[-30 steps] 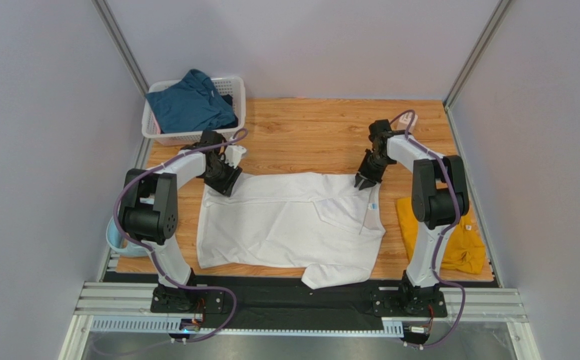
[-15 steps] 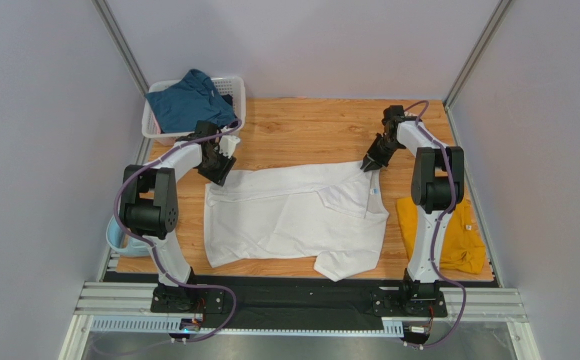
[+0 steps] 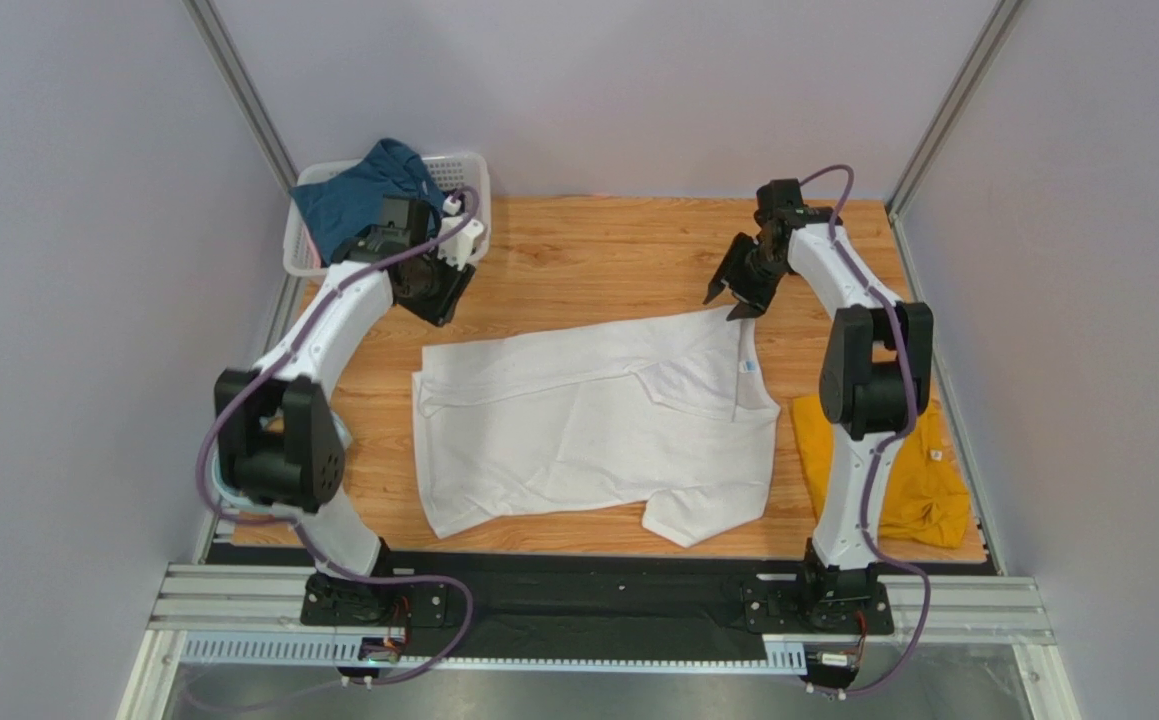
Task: Fold and stack the t-shirts
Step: Fold the flattened tshirt in 1/3 of the way, then grap the side of the flattened tshirt closest away from the robot with both arms
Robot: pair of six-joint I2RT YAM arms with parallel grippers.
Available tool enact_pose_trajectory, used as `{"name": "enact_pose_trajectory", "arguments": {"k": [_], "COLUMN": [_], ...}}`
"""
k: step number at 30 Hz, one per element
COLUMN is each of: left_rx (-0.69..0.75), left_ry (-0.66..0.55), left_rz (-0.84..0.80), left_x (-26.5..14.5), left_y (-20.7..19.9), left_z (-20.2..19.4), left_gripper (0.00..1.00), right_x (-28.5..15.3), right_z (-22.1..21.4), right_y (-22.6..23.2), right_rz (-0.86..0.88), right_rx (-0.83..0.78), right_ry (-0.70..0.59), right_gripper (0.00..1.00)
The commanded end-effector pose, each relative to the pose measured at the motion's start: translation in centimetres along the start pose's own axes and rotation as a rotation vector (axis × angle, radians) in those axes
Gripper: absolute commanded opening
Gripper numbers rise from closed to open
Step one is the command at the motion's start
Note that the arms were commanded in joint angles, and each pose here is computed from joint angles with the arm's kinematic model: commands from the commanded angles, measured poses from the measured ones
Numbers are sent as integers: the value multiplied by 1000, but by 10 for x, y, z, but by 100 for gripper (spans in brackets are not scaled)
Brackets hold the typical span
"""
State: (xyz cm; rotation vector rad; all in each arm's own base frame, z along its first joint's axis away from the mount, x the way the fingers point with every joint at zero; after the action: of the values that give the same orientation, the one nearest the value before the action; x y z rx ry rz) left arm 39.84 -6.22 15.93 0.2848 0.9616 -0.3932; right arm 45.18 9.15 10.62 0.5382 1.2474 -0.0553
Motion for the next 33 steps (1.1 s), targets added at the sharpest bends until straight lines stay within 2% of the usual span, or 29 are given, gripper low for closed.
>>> {"name": "enact_pose_trajectory", "arguments": {"k": [1, 3, 5, 6, 7, 12, 15, 19, 25, 33], "left_rx": [215, 272, 297, 300, 304, 455, 538, 553, 573, 734], "left_ry": [-116, -84, -20, 29, 59, 279, 337, 373, 384, 444], "left_rz": [-92, -128, -197, -221, -230, -234, -200, -202, -218, -198], "left_x": [-92, -104, -106, -100, -96, -73, -62, -55, -66, -70], "left_y": [-75, -94, -110, -115, -118, -137, -140, -143, -152, -163], "left_z": [-17, -47, -72, -90, -100, -158, -176, -188, -198, -201], "left_gripper": [50, 50, 50, 49, 49, 47, 47, 45, 45, 44], "right_x": [-105, -137, -131, -141, -126, -104, -98, -97, -99, -88], "right_z": [-29, -51, -89, -102, -131, -203, -242, -280, -317, -337], "right_y": [39, 43, 40, 40, 33, -3, -19, -27, -30, -35], "right_rz": [27, 32, 5, 15, -7, -98, -121, -154, -208, -212], "right_rx": [-164, -241, -312, -333, -369, -436, -485, -554, -686, -712], "right_ry": [-211, -276, -233, -242, -174, -70, -11, 21, 48, 93], "right_gripper": [53, 51, 48, 47, 47, 46, 46, 46, 46, 47]}}
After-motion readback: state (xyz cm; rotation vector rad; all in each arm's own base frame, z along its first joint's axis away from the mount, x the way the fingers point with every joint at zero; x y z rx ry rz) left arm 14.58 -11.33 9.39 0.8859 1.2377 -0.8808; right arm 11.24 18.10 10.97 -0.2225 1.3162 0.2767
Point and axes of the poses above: each gripper's point midway between its finger pads, its own x axis out along the fingers, its own y axis along the line the jaws close on, z = x × y, the point moved 3 cm from there along -x, back along the fingers, and after that the axes turned 6 degrees about -x, right-handed, at the moved point
